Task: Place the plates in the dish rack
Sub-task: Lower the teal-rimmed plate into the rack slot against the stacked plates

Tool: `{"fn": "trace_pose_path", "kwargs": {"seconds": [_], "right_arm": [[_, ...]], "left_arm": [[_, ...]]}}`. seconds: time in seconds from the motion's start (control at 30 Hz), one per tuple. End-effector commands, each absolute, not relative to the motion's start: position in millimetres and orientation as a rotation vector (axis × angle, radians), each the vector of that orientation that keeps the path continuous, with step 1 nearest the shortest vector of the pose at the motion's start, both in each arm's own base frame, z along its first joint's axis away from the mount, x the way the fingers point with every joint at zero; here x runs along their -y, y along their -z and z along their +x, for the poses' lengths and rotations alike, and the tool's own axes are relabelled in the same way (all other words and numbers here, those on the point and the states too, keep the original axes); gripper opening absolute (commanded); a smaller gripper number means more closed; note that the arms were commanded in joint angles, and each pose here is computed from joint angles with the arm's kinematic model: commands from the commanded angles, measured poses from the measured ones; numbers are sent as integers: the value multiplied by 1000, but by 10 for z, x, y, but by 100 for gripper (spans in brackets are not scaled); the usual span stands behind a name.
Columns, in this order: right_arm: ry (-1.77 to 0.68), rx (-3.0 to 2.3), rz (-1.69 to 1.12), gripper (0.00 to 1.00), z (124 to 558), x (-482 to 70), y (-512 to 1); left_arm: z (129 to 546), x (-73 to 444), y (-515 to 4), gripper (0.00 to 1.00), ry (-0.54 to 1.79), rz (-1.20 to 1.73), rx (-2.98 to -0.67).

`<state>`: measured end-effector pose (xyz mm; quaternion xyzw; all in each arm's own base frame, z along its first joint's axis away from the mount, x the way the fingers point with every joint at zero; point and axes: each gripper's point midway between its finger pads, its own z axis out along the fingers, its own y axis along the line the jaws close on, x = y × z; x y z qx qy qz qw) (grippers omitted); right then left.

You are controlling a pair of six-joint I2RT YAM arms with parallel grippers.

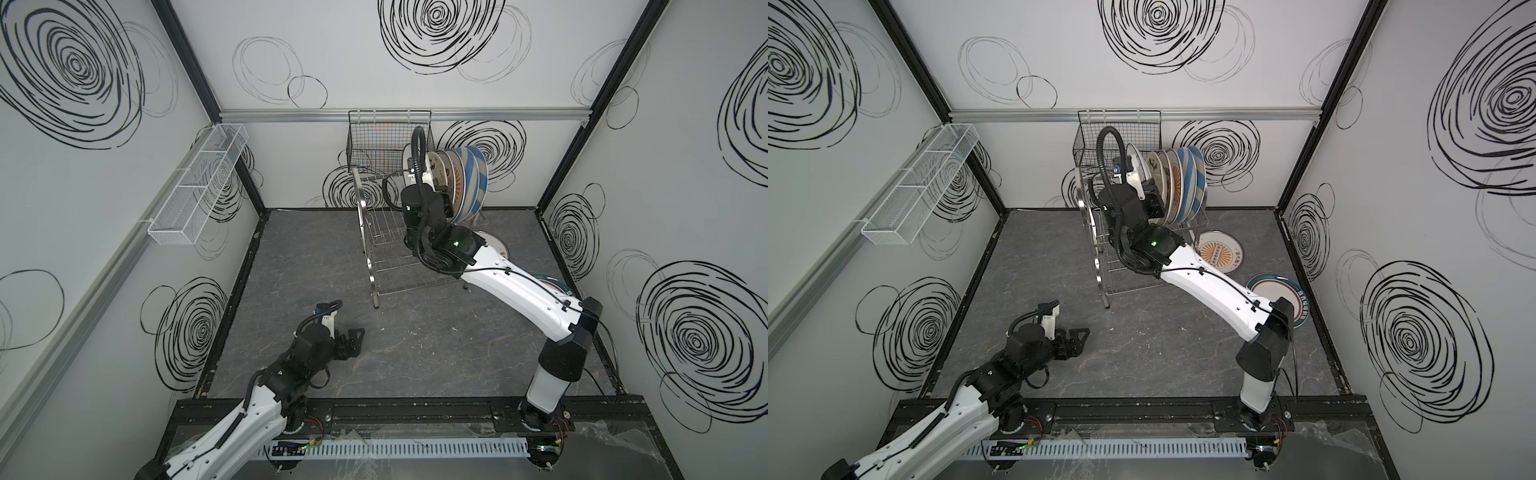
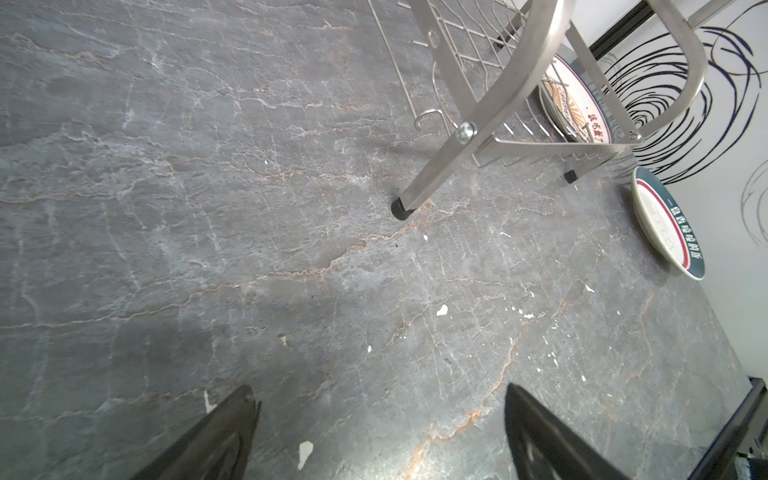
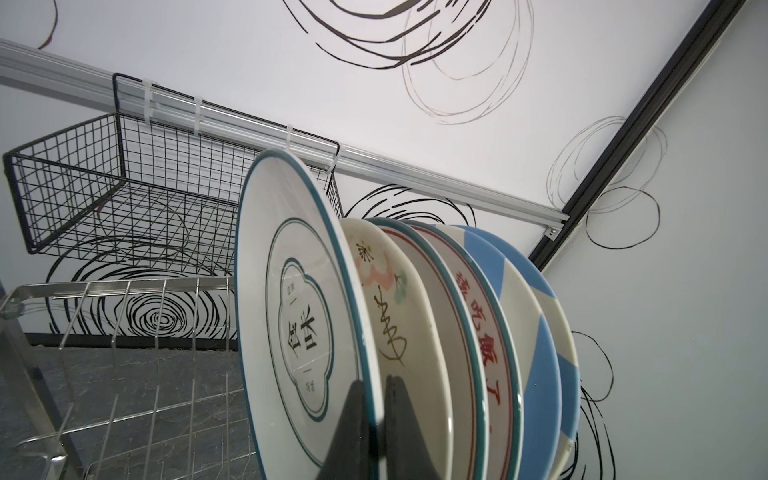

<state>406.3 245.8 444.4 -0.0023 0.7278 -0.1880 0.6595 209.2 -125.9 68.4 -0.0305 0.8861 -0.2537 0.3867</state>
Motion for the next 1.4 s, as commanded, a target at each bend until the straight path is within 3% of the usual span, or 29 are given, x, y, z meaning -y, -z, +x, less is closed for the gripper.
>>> {"fn": "trace_pose_path", "kwargs": {"seconds": [0.0, 0.63, 1.37], "right_arm": [[387, -1623, 81, 0, 4052, -2339, -4603], [321, -1658, 37, 0, 4104, -2448, -4457], [308, -1710, -49, 13, 4138, -2763, -4505]], "left_arm": [[2127, 1309, -767, 96, 670, -51, -2215], [2126, 1310, -754, 96, 665, -49, -2222], [2121, 1315, -765, 96, 670, -46, -2216]]}}
